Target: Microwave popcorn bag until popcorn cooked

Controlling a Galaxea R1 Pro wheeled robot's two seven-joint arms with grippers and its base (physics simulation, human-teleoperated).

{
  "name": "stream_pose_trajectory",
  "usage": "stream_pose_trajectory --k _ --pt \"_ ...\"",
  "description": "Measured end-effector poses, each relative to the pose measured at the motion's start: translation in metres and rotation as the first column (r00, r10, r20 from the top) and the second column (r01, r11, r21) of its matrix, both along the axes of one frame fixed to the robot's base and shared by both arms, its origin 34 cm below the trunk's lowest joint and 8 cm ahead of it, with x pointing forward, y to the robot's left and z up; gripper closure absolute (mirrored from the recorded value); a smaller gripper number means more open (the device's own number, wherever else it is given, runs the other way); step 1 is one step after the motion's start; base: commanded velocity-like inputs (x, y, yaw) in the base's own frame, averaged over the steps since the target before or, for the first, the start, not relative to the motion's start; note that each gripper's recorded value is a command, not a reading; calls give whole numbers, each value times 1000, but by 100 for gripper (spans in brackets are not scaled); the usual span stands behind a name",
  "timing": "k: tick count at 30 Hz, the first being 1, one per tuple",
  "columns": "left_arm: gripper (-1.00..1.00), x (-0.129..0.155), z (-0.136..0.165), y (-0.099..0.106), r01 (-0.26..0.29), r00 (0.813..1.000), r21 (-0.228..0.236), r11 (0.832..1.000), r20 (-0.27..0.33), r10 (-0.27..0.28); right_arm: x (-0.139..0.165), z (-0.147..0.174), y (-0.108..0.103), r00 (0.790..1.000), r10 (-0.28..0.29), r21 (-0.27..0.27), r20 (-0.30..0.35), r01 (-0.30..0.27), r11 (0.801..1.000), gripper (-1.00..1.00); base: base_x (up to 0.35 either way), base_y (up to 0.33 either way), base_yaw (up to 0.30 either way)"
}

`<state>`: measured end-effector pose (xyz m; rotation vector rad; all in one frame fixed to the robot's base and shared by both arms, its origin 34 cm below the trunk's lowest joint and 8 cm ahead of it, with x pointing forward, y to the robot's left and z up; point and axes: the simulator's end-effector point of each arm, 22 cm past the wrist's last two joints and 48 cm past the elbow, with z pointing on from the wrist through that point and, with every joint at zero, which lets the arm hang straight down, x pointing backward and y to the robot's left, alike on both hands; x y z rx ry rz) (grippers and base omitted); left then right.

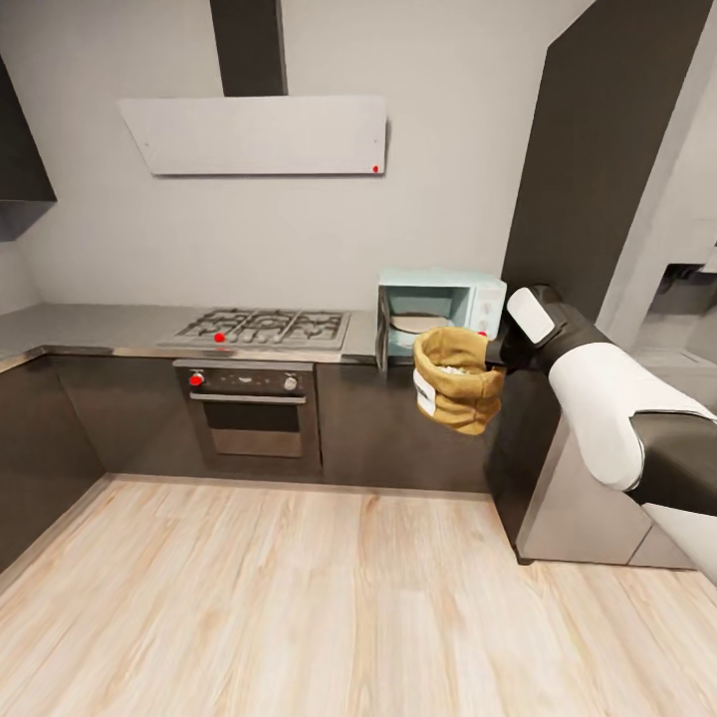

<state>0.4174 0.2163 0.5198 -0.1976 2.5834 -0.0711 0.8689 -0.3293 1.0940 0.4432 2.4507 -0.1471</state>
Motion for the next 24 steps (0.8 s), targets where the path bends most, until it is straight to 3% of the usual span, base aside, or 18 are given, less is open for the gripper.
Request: stream_pose_trajectory --k 11,24 --pt "-100 -1 0 -1 4 1000 1 1000 -1 -4 0 0 1 1000 1 0 -1 -1 1000 100 330 -72 0" --pt "-100 -4 -1 0 6 1000 3 1000 -4 -6 0 -1 1 1000 2 -7 -4 -2 1000 100 47 -3 0"
